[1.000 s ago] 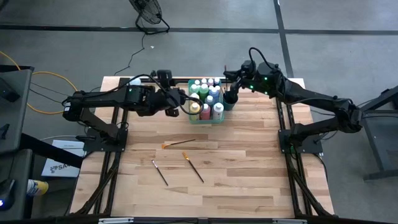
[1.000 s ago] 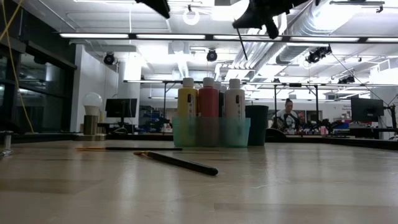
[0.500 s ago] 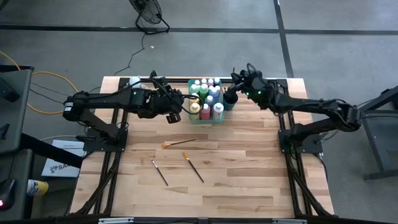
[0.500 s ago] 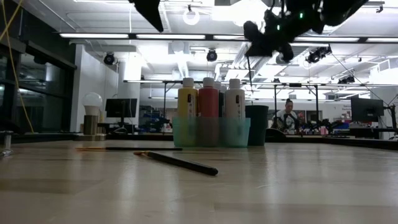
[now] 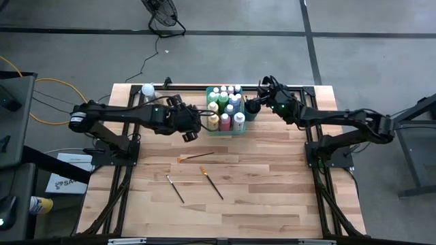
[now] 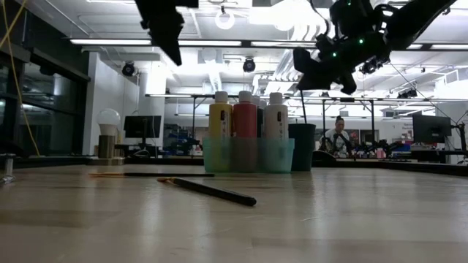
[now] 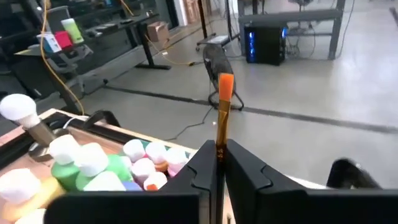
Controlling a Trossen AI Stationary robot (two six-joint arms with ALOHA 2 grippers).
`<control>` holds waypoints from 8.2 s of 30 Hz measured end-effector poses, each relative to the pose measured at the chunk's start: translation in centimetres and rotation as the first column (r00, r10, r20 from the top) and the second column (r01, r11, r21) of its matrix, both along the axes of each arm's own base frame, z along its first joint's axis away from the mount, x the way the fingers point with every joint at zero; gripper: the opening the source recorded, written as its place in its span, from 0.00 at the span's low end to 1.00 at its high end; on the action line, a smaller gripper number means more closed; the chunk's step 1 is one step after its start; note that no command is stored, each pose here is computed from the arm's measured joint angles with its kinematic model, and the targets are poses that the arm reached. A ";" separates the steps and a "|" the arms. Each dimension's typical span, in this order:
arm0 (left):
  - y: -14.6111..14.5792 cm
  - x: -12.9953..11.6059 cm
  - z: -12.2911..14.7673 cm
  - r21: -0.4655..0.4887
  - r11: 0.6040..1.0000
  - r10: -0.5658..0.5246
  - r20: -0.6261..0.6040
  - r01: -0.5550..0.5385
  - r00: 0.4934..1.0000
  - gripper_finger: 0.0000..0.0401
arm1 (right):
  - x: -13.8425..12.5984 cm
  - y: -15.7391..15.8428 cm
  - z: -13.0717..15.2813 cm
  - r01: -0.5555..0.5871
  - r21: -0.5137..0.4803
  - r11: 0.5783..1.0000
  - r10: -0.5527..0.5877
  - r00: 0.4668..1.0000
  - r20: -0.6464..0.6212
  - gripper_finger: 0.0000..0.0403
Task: Pick & Place Paint Supplies
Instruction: Put the gold paint brush into the green cup
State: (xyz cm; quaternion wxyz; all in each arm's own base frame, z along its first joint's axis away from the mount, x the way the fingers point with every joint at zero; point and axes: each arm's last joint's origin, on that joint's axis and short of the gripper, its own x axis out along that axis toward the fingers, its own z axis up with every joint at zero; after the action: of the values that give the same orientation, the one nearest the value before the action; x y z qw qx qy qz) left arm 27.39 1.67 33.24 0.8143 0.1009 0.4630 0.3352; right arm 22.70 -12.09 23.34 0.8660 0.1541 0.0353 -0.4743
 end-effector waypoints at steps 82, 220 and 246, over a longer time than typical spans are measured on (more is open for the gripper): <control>-4.8 -2.8 -20.0 -0.607 0.791 -0.300 -0.263 0.085 0.917 0.39 | 0.7 3.0 -0.5 -0.365 0.196 0.910 0.365 0.930 0.039 0.49; -3.4 6.0 10.0 0.609 0.467 -0.293 -0.578 0.642 0.761 0.45 | 5.0 2.1 8.7 -0.941 0.055 0.333 0.797 0.312 0.518 0.01; 0.7 0.1 3.3 0.114 0.990 -0.076 -0.074 0.085 0.994 0.47 | 2.6 -1.4 6.9 -0.107 -0.059 0.992 0.105 0.993 -0.047 0.01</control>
State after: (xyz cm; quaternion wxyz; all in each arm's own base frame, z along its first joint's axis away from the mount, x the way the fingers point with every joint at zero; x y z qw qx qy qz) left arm 27.52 2.33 36.53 0.8033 0.1785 0.4662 0.3247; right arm 25.31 -13.47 30.21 0.8933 0.1149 0.0478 -0.4318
